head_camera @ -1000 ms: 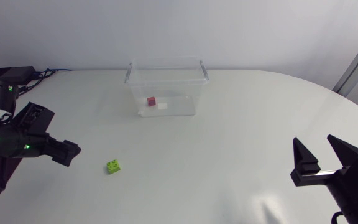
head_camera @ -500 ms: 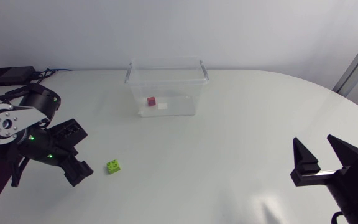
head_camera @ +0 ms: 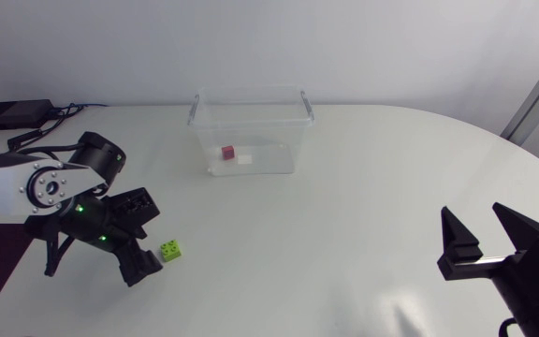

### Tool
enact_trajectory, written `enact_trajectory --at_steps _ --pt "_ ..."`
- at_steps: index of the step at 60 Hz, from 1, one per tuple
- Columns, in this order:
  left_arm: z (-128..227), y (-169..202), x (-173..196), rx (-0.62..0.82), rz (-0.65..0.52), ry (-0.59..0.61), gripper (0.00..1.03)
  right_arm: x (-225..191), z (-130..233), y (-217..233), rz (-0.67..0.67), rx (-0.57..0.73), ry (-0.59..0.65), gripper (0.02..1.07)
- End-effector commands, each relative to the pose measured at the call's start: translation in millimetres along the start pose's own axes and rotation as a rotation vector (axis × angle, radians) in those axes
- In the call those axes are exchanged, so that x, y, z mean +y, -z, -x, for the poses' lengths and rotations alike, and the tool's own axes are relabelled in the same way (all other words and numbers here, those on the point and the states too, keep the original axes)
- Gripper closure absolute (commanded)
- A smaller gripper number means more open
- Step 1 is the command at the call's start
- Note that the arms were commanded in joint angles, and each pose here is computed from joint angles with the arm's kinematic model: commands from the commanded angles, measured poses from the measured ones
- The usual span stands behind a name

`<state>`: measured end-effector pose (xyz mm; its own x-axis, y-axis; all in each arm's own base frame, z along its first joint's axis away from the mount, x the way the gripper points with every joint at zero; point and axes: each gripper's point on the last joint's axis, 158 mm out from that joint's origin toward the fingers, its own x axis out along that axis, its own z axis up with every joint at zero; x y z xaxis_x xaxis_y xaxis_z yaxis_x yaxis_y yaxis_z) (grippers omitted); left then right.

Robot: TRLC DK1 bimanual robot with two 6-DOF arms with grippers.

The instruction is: Place the duplo bricks in the container

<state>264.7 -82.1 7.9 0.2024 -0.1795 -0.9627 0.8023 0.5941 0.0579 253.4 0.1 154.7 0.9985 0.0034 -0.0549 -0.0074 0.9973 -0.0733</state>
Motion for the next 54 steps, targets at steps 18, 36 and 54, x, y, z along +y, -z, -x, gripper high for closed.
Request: enact_trajectory --at_steps 18,36,54 --pt "-34 -11 9 0.064 -0.024 0.076 0.04 -1 -1 7 -0.022 0.006 0.007 0.06" --pt "-54 -15 17 0.077 -0.022 0.084 0.05 -1 -1 7 -0.022 0.007 0.007 0.06" --pt "-73 -3 16 0.120 0.007 0.120 0.62 -1 -1 6 -0.022 0.006 0.005 0.06"
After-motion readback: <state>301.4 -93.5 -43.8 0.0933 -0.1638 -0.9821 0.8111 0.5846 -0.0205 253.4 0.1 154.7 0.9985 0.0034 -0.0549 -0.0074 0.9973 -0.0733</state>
